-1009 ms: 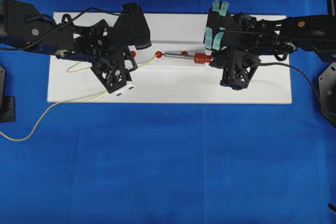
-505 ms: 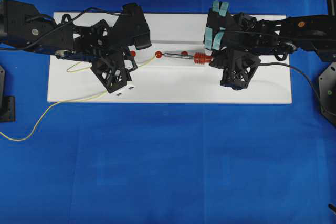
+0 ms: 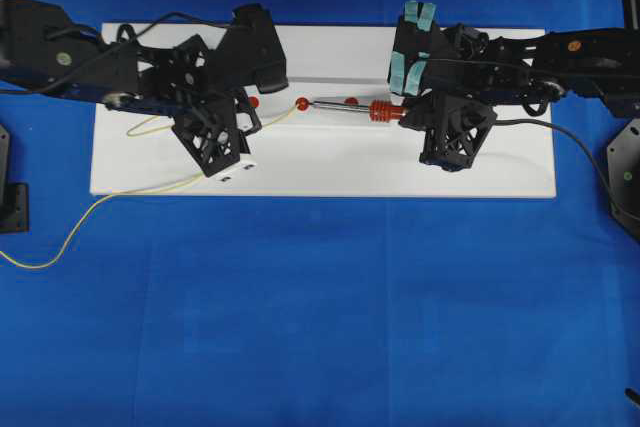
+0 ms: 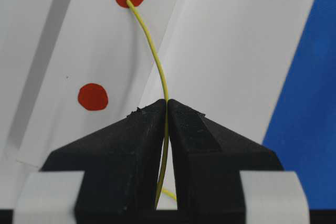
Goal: Touch the tip of the soldering iron to the tip of the solder at the mark.
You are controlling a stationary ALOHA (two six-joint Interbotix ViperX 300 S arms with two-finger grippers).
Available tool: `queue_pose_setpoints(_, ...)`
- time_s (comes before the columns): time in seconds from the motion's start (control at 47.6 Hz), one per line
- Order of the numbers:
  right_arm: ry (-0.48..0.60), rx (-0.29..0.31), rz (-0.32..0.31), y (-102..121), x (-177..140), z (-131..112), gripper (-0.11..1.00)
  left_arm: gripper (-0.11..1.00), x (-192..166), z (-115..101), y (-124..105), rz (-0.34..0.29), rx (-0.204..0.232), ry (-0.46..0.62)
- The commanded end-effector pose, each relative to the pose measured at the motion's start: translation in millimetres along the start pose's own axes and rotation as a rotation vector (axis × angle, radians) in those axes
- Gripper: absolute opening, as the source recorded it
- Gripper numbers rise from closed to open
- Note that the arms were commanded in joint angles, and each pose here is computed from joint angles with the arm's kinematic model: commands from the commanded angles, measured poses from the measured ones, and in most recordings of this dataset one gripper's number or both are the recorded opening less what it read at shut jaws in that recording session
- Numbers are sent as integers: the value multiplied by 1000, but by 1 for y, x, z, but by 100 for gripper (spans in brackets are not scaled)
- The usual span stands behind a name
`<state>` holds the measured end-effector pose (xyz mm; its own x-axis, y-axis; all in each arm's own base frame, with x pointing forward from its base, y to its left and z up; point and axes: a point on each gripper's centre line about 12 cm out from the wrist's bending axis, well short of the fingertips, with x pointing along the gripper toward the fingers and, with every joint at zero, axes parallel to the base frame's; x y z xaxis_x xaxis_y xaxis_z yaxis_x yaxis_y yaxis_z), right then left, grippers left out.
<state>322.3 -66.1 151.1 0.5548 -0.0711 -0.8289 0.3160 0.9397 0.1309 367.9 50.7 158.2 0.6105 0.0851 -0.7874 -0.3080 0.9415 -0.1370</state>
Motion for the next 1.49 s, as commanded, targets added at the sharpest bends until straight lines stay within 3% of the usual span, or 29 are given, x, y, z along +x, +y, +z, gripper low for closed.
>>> queue_pose_setpoints(0.0,-35,0,6,3,-5,11,6,3,-20,10,-2,-12,4,-56)
queue_pose_setpoints(0.336,-35,0,6,2,-6,10,6,3,-62,-2,5,-20,-14,-131)
queue_pose_setpoints(0.673,-41,0,7,3,-7,11,6,3,-62,-2,5,-22,-11,-135)
queue_pose_setpoints(0.862,-85,-2,14,3,-27,7,6,3,-62,-1,5,-21,-12,-137)
queue_pose_setpoints(1.303,-180,55,30,-3,-75,-40,6,3,-61,-2,5,-22,-12,-141)
queue_pose_setpoints(1.472,-182,62,24,-6,-73,-45,6,3,-61,0,5,-23,-12,-146)
